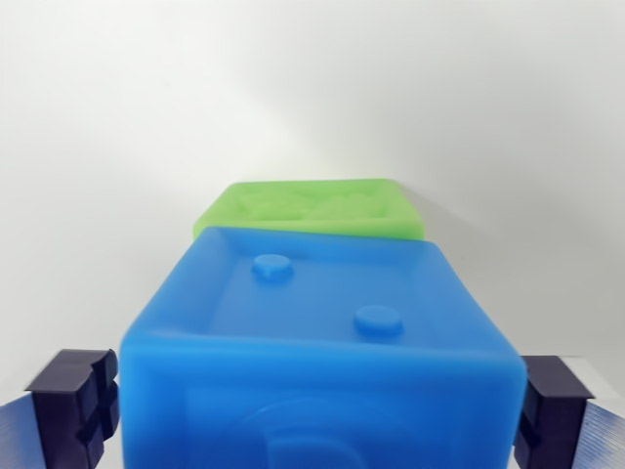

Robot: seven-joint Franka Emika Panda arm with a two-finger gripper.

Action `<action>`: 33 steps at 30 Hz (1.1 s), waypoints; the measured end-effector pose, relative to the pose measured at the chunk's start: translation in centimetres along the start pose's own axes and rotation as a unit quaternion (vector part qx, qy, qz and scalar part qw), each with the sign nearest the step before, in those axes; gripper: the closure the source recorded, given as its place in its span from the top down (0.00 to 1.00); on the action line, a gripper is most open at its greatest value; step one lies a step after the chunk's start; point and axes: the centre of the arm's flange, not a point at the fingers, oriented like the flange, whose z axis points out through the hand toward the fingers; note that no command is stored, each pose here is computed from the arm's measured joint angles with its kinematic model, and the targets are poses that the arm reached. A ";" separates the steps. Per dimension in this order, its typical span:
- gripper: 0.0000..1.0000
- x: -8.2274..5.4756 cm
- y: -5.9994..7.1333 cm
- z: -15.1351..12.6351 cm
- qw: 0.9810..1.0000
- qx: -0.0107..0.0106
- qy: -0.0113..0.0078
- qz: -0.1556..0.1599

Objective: Stack cube

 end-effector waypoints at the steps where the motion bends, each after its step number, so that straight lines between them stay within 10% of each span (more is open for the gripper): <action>1: 1.00 0.0 0.0 0.0 1.000 0.000 0.000 0.000; 33: 1.00 0.1 0.0 -3.4 1.000 -0.001 0.002 0.000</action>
